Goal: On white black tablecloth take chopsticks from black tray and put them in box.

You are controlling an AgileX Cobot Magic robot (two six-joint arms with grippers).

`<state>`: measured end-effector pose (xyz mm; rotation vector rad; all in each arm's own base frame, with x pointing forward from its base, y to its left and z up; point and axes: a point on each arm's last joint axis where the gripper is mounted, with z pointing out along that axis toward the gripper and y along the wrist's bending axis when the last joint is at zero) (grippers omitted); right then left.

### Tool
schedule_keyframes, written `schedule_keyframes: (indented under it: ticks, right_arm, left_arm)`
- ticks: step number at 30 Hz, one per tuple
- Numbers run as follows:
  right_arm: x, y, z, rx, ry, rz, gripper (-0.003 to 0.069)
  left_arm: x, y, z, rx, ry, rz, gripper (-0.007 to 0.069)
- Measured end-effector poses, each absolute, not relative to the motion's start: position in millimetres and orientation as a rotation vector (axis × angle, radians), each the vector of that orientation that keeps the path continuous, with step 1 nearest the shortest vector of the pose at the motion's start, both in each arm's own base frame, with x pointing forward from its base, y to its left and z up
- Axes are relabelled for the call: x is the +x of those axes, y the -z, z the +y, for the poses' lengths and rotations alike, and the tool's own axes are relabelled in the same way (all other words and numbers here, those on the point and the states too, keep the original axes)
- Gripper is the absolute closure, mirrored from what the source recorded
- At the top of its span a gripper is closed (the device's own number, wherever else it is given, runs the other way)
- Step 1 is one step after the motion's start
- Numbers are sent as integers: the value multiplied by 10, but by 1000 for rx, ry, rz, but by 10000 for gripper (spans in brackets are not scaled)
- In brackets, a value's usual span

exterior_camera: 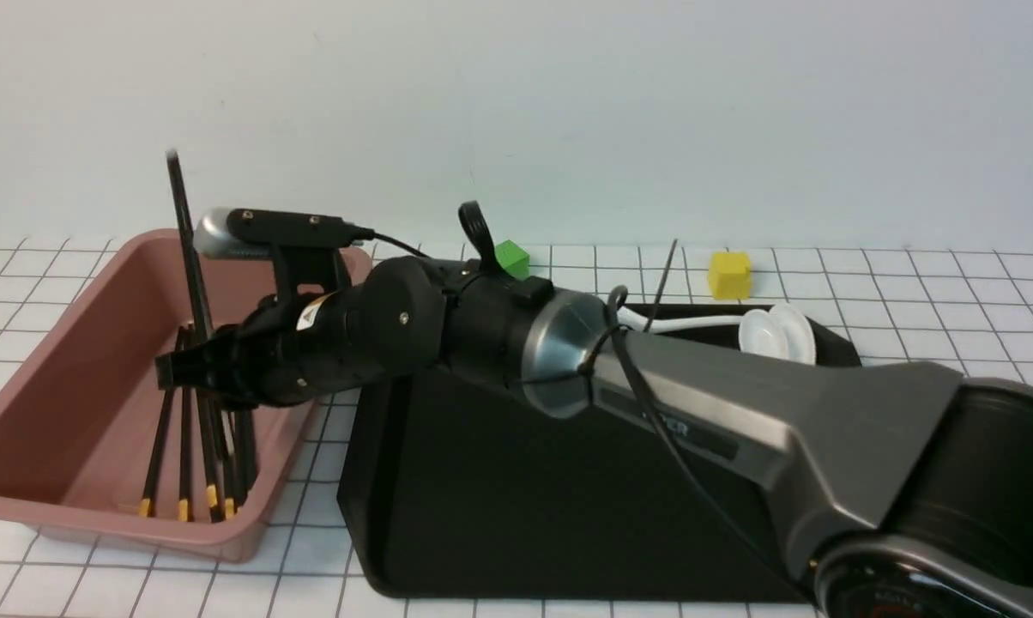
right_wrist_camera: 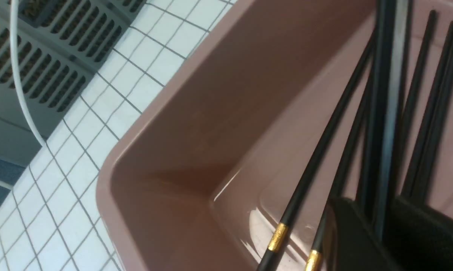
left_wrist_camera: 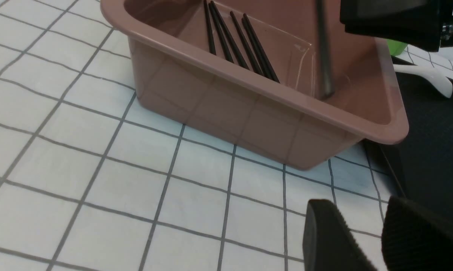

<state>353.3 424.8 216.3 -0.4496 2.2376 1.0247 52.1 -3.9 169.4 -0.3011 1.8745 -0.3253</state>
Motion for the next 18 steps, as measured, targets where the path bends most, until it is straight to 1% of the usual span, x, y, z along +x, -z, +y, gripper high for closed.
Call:
schedule_keyframes:
  ticks: [3, 6, 8, 10, 11, 12, 13, 16, 17, 18]
  right_arm:
    - [3520, -2193, 4240, -476, -1013, 2240, 442]
    - [3480, -2356, 4187, -541, -984, 2235, 436]
    - [3437, -2534, 4128, -599, -952, 2220, 436]
    - [3363, -2880, 3991, -666, -910, 2189, 445]
    - [3351, -2913, 3979, -674, -906, 2187, 445]
    - [3289, -3156, 3853, -718, -870, 2173, 461]
    - [3258, -3301, 3757, -742, -841, 2167, 477]
    - [3087, -3818, 3354, -825, -709, 2162, 543]
    - [2953, -4115, 3099, -848, -640, 2154, 572]
    - [2922, -4175, 3013, -859, -602, 2166, 587]
  left_arm:
    - [521, -1694, -39, -301, 325, 1875, 387]
    - [521, -1694, -39, -301, 325, 1875, 387]
    - [521, -1694, -39, -301, 325, 1875, 387]
    - [521, -1694, -39, -301, 325, 1875, 387]
    - [521, -1694, -39, -301, 325, 1875, 387]
    - [521, -1694, -39, -301, 325, 1875, 387]
    - [521, -1694, -39, -301, 325, 1875, 387]
    - [521, -1694, -39, -301, 325, 1875, 387]
    - [521, -1694, -39, -301, 325, 1875, 386]
    - [521, -1694, -39, -301, 325, 1875, 386]
